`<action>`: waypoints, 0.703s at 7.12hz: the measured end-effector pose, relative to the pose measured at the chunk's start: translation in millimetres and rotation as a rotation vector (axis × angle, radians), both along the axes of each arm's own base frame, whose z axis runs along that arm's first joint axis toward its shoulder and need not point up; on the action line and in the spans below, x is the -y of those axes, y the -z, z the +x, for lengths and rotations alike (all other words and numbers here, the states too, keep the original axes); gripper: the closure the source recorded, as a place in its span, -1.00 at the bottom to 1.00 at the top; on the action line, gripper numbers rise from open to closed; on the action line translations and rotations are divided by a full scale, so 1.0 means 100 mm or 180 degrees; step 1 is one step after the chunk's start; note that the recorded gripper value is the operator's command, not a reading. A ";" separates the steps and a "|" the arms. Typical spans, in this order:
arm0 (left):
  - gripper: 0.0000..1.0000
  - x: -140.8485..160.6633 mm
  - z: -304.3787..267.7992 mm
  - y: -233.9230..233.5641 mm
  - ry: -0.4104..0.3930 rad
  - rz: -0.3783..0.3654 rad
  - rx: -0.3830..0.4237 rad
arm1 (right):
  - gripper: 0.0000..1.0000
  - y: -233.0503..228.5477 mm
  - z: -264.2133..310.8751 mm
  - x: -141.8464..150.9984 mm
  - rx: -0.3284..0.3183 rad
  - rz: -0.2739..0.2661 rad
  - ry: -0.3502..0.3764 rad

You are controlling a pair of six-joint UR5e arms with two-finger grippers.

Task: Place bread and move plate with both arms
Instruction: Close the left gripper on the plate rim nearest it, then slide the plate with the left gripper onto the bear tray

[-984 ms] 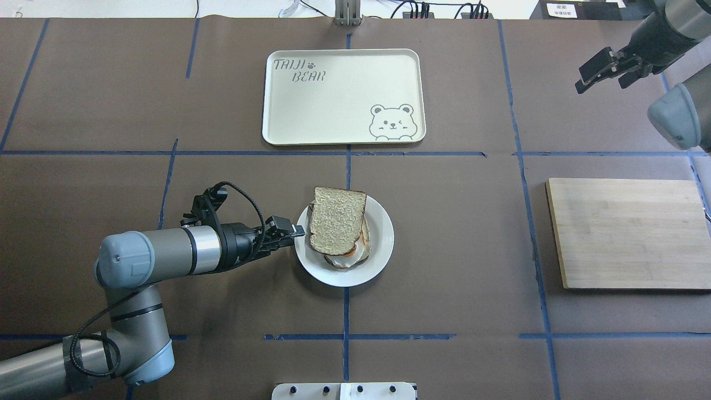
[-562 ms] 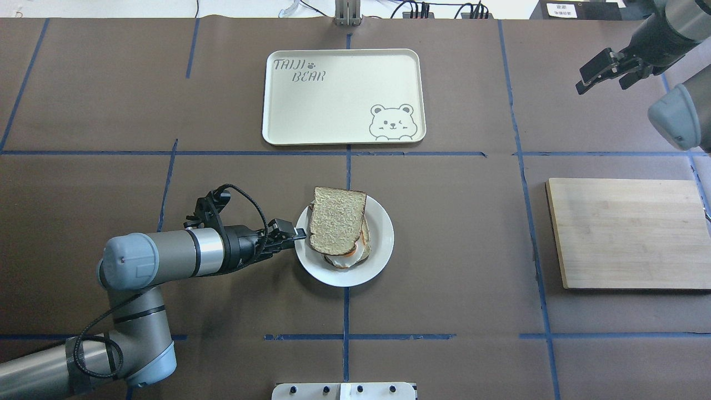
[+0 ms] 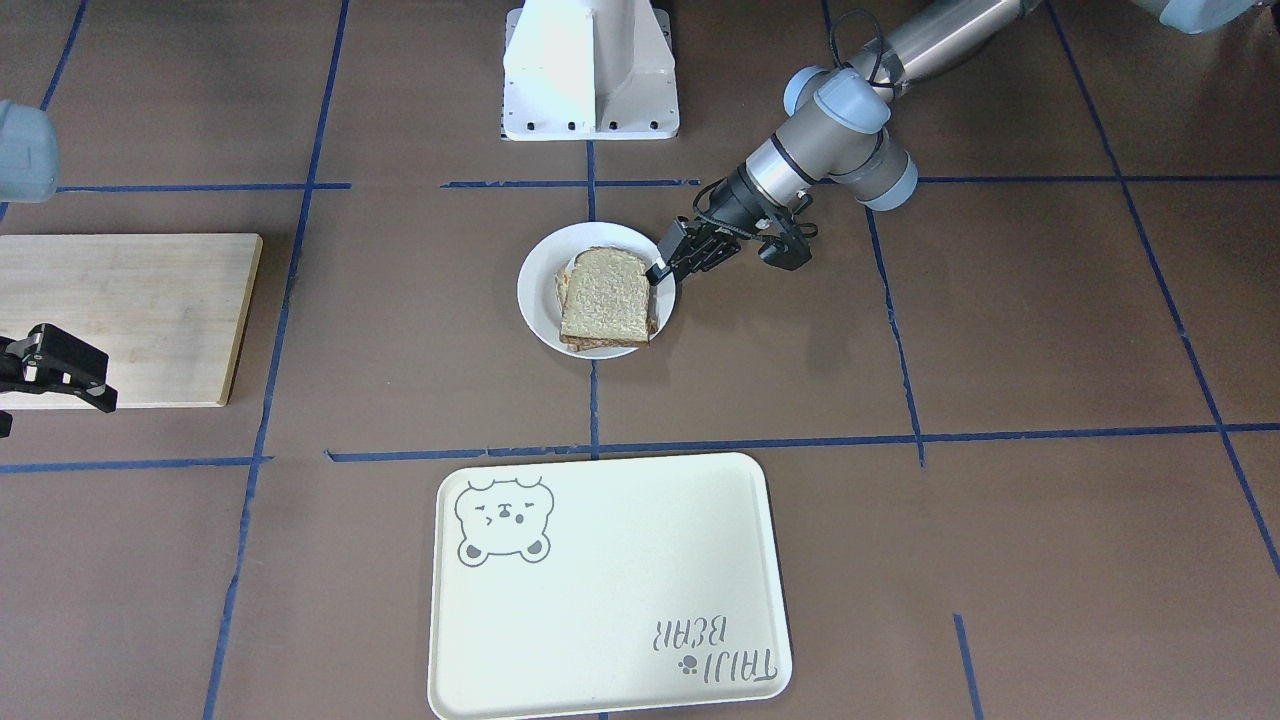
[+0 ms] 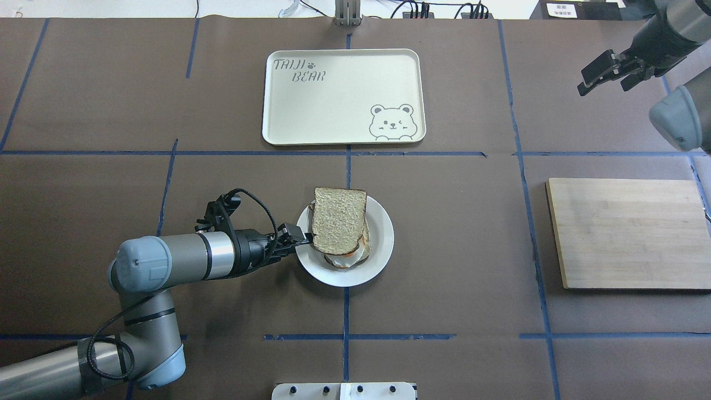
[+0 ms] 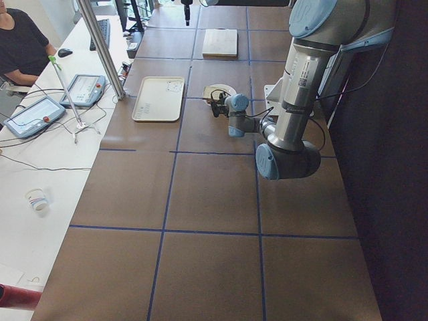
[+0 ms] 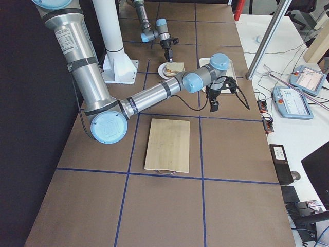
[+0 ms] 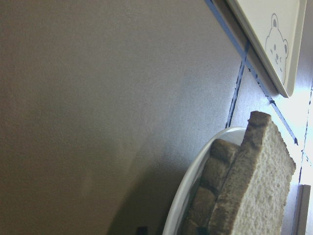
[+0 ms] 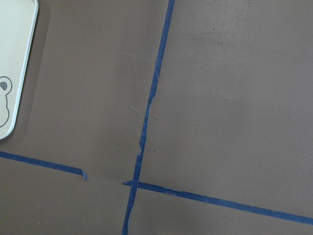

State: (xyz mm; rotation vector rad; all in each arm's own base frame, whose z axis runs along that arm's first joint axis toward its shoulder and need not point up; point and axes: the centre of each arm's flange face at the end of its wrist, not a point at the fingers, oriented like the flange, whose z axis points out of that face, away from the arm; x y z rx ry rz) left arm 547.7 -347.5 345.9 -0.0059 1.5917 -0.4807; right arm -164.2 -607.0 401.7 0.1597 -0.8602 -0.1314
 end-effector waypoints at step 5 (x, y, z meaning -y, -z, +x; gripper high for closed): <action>0.85 -0.01 0.03 0.07 -0.0015 0.0005 -0.0034 | -0.99 -0.01 0.01 -0.01 0.0002 -0.0006 0.0002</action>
